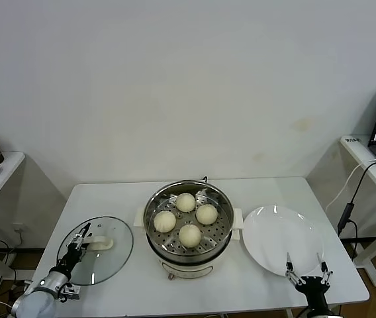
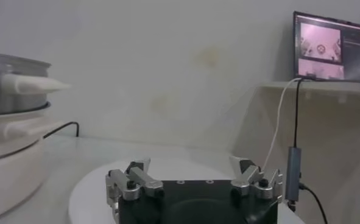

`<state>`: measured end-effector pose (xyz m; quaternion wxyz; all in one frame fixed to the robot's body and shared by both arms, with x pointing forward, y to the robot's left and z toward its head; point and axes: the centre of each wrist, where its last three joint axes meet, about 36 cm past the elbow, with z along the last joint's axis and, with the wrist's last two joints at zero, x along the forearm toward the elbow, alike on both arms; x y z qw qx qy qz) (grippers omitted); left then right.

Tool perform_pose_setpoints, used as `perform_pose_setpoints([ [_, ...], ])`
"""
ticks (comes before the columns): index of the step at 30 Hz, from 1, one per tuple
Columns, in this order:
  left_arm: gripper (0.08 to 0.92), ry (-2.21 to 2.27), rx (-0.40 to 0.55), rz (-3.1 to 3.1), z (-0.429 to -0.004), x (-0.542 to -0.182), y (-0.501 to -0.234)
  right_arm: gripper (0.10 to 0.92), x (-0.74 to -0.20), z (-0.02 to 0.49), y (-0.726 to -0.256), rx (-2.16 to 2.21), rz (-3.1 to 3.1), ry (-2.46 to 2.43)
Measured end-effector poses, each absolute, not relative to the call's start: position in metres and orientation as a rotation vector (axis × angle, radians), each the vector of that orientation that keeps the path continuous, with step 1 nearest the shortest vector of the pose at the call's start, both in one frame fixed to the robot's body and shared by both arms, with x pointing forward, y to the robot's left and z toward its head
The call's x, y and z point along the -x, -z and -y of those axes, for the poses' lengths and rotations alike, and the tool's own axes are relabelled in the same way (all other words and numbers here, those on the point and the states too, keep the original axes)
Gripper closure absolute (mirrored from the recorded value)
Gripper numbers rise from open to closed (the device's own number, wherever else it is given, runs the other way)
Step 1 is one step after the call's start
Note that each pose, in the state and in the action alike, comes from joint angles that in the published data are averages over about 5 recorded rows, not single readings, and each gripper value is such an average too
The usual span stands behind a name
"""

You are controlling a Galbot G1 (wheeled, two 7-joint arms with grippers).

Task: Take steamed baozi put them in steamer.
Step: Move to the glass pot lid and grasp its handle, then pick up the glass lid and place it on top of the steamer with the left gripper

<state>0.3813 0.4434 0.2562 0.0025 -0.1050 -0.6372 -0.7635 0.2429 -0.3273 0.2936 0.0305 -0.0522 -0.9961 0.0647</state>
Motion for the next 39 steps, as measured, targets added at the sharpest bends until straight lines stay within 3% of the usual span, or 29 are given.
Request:
perform_pose_setpoints([
  [11,0.743,2.364,0.316,2.035,-0.446,-0.383,-0.25,0.2,-0.242,0.325,-0.296,0.146,3.076,-0.211],
  [15,0.816,2.356,0.289,2.071,-0.448,-0.382,-0.252,0.2,-0.244,0.322,-0.298,0.128,3.081,-0.213],
  [21,0.825,2.369,0.234,2.097,-0.45,-0.378,-0.265,0.2,-0.246,0.319,-0.3,0.088,3.087,-0.225],
  [27,0.825,2.377,0.136,2.117,-0.45,-0.365,-0.294,0.2,-0.249,0.316,-0.303,0.038,3.093,-0.242],
  [34,0.825,2.364,-0.003,2.139,-0.439,-0.344,-0.349,0.2,-0.248,0.316,-0.305,-0.025,3.085,-0.273],
  [39,0.825,2.328,-0.053,2.171,-0.415,-0.341,-0.399,0.2,-0.248,0.315,-0.303,-0.061,3.081,-0.289],
])
